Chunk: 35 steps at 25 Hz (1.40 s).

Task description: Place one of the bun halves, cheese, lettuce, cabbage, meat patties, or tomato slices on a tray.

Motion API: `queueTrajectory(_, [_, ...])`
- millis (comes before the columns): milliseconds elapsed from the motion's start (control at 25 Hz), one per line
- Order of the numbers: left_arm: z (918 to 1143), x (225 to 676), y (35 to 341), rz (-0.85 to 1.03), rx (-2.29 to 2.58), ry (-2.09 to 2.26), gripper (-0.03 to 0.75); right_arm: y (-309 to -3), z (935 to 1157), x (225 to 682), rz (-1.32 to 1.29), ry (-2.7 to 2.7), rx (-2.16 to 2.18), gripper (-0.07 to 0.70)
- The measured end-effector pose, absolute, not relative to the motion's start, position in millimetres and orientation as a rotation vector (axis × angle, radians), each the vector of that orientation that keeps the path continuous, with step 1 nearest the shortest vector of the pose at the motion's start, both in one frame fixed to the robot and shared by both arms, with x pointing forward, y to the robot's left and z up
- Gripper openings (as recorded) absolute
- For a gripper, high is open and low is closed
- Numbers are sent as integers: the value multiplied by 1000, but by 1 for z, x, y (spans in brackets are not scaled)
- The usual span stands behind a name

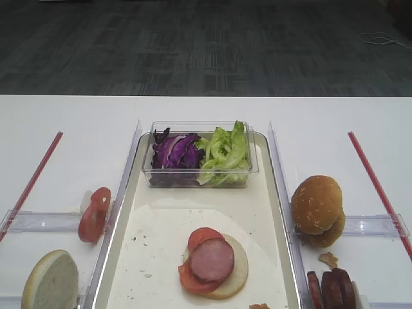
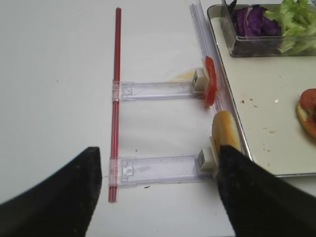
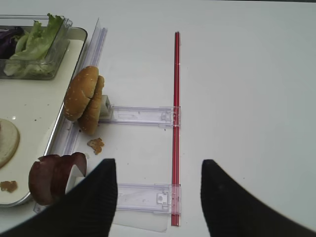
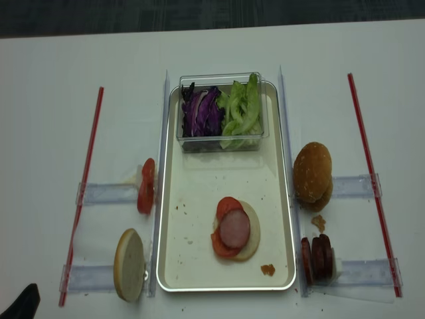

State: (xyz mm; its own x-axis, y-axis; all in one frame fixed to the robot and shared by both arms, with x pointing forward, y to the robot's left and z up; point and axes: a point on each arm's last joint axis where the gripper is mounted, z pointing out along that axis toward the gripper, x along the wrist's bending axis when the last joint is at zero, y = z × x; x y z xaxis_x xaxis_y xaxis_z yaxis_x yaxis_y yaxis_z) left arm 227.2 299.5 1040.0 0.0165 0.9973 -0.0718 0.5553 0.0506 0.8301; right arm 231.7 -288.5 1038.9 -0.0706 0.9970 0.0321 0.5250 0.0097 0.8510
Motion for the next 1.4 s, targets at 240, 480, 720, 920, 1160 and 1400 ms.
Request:
queueTrajectory(240, [1040,227,299,795,1590,1625,467,-288,1039,232,958,1656,1583,405])
queueTrajectory(480, [1040,227,299,796,1592,1623,467,-288,1039,232,951,1644,1591,405])
queueTrajectory(720, [1040,227,299,796,1592,1623,467,-288,1039,232,951,1644,1591,405])
queueTrajectory(920, [1040,227,299,796,1594,1621,467,-288,1039,232,951,1644,1591,405])
queueTrajectory(1160, [1040,227,299,796,1594,1621,467,-288,1039,232,951,1644,1591,405])
queueTrajectory(1400, [1040,227,299,796,1594,1621,467,-288,1039,232,952,1643,1593,405])
